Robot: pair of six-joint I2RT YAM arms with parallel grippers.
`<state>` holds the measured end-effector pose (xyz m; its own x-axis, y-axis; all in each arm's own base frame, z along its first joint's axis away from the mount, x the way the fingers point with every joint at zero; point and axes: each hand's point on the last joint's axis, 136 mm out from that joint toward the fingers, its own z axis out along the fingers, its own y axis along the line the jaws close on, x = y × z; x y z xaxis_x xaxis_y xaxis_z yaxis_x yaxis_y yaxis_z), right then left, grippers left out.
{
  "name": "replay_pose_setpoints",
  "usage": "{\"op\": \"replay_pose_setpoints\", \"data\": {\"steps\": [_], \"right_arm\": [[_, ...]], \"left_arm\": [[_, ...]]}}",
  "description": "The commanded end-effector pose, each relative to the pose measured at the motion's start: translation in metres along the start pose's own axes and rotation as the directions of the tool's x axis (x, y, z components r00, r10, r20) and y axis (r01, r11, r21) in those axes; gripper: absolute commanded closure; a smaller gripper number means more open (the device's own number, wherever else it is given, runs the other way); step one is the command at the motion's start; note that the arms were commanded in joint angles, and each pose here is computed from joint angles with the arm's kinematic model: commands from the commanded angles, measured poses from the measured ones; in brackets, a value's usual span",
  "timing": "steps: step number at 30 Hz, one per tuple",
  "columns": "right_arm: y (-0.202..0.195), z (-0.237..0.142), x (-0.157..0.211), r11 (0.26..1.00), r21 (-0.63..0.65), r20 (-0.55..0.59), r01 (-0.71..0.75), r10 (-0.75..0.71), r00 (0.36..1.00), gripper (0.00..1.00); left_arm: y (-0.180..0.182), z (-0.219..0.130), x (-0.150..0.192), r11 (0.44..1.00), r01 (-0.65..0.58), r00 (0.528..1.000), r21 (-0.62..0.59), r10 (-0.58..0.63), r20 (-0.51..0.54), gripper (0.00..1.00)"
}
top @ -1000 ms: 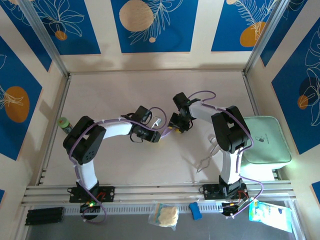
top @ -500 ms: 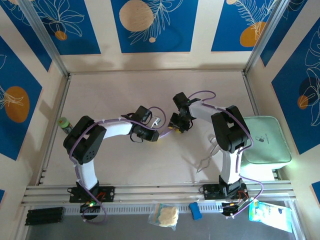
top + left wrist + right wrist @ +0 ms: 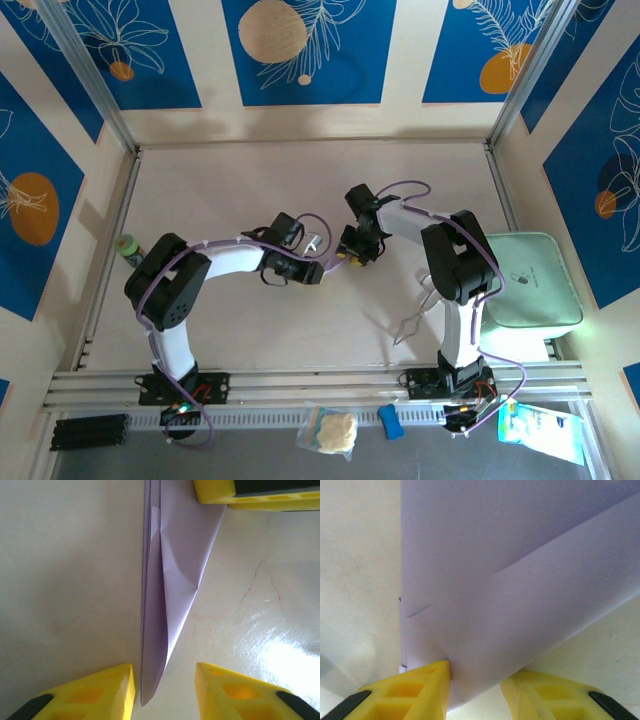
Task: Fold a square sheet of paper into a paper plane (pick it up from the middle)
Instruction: Fold the wing for the fifth time at the center of the table.
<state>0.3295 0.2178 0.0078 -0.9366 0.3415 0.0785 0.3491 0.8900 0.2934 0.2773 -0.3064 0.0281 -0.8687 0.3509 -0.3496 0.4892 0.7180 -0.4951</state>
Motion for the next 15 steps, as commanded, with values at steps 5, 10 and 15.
{"op": "replay_pose_setpoints", "data": {"steps": [5, 10, 15], "right_arm": [[-0.058, 0.056, -0.002, 0.98, 0.199, -0.009, -0.023, 0.026, 1.0, 0.62], [-0.058, 0.056, -0.003, 0.98, 0.199, -0.009, -0.022, 0.024, 1.0, 0.62], [-0.055, 0.056, -0.003, 0.982, 0.189, -0.011, -0.012, 0.015, 1.0, 0.62]], "left_arm": [[0.0, 0.008, 0.014, 1.0, -0.003, 0.998, -0.011, 0.002, -0.057, 0.65], [-0.009, 0.009, 0.026, 1.0, 0.024, 0.995, 0.009, -0.023, -0.093, 0.69], [-0.02, 0.009, 0.031, 0.998, 0.051, 0.994, 0.037, -0.047, -0.094, 0.72]]}}
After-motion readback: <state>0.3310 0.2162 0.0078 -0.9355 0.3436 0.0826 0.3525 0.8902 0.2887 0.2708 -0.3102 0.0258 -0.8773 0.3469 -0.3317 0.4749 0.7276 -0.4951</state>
